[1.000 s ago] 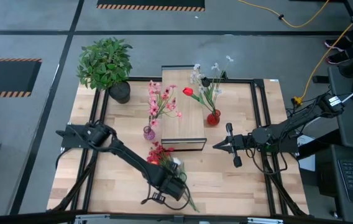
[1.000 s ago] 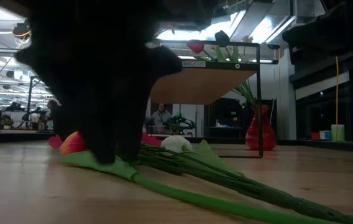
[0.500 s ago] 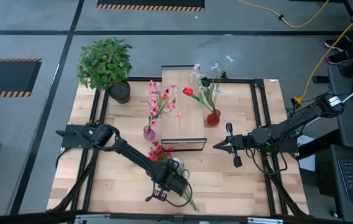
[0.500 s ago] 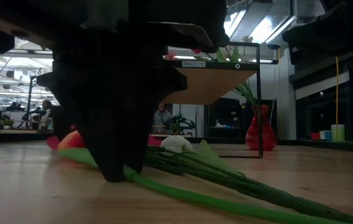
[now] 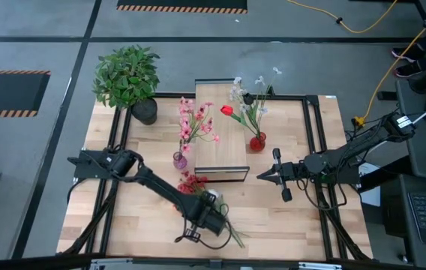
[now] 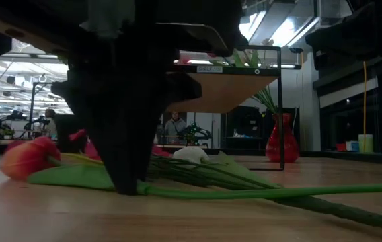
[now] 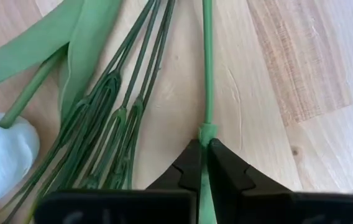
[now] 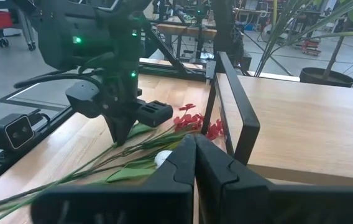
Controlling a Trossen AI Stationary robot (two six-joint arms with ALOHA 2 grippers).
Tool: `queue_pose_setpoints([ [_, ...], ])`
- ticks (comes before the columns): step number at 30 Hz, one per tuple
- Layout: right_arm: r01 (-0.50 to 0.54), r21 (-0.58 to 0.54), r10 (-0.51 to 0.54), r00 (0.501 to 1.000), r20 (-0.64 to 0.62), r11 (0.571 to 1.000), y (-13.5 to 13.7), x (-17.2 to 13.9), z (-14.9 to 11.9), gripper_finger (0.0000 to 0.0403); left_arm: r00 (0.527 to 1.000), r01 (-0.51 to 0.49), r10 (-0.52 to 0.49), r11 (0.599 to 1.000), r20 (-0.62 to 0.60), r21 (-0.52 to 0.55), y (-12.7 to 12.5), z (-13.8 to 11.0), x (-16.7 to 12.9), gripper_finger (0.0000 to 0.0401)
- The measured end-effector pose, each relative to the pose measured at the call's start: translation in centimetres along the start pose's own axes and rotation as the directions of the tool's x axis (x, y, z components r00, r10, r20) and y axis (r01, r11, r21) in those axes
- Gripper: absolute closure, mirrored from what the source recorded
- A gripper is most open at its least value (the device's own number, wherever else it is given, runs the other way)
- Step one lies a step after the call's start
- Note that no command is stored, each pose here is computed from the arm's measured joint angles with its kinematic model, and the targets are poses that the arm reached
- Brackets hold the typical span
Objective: Pick and place flowers into a vace then onto a shelf
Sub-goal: Put the orange tulip into the violet vase
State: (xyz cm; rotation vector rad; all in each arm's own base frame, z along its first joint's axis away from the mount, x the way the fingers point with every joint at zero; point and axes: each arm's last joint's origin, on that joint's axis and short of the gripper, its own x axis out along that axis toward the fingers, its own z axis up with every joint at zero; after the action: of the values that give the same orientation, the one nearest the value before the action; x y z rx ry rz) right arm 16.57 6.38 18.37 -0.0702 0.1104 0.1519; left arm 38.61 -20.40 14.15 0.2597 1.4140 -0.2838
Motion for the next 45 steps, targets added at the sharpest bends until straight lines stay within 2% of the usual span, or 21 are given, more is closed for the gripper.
queue_pose_setpoints([
  [6, 0.0, 0.0, 0.0, 1.0, 0.0, 1.0, 0.0, 0.0, 0.0, 0.0396, 0.999, 0.008, -0.009, 1.0, -0.039, -0.026, -0.6, -0.9, -1.3, 0.0396],
  [11, 0.0, 0.0, 0.0, 1.0, 0.0, 1.0, 0.0, 0.0, 0.0, 0.0396, 1.0, -0.006, 0.006, 0.998, -0.005, -0.055, -0.9, -1.2, -4.0, 0.0397],
  [14, 0.0, 0.0, 0.0, 1.0, 0.0, 1.0, 0.0, 0.0, 0.0, 0.0396, 0.999, -0.049, 0.049, 0.998, -0.009, -0.04, -1.3, -1.6, -4.6, 0.0397],
  [22, 0.0, 0.007, 0.0, 1.0, 0.002, 1.0, 0.0, 0.0, 0.0, 0.0396, 0.979, -0.186, 0.189, 0.982, 0.079, -0.038, -1.5, -2.0, -7.5, 0.0397],
  [26, 0.0, 0.071, -0.001, 1.0, 0.014, 0.997, 0.0, 0.0, 0.1, 0.0396, 0.965, -0.227, 0.232, 0.972, 0.121, -0.052, -1.2, -2.2, -8.9, 0.0397],
  [31, -0.002, 0.115, -0.001, 1.0, 0.023, 0.993, 0.0, 0.0, 0.2, 0.0395, 0.946, -0.287, 0.286, 0.958, 0.152, -0.012, -0.7, -2.3, -10.0, 0.0398],
  [38, -0.007, 0.156, 0.0, 0.999, 0.042, 0.988, 0.0, 0.1, 0.7, 0.0395, 0.928, -0.354, 0.35, 0.935, 0.126, 0.013, -0.2, -2.2, -11.8, 0.0398],
  [42, -0.107, 0.174, 0.098, 0.993, 0.06, 0.979, 0.4, 0.5, 2.2, 0.0395, 0.903, -0.414, 0.409, 0.91, 0.132, 0.015, 0.0, -2.0, -13.4, 0.0398],
  [45, -0.172, 0.189, 0.162, 0.985, 0.066, 0.967, 0.6, 0.9, 3.6, 0.0396, 0.89, -0.446, 0.437, 0.893, 0.127, 0.056, 0.2, -2.0, -14.1, 0.0398],
])
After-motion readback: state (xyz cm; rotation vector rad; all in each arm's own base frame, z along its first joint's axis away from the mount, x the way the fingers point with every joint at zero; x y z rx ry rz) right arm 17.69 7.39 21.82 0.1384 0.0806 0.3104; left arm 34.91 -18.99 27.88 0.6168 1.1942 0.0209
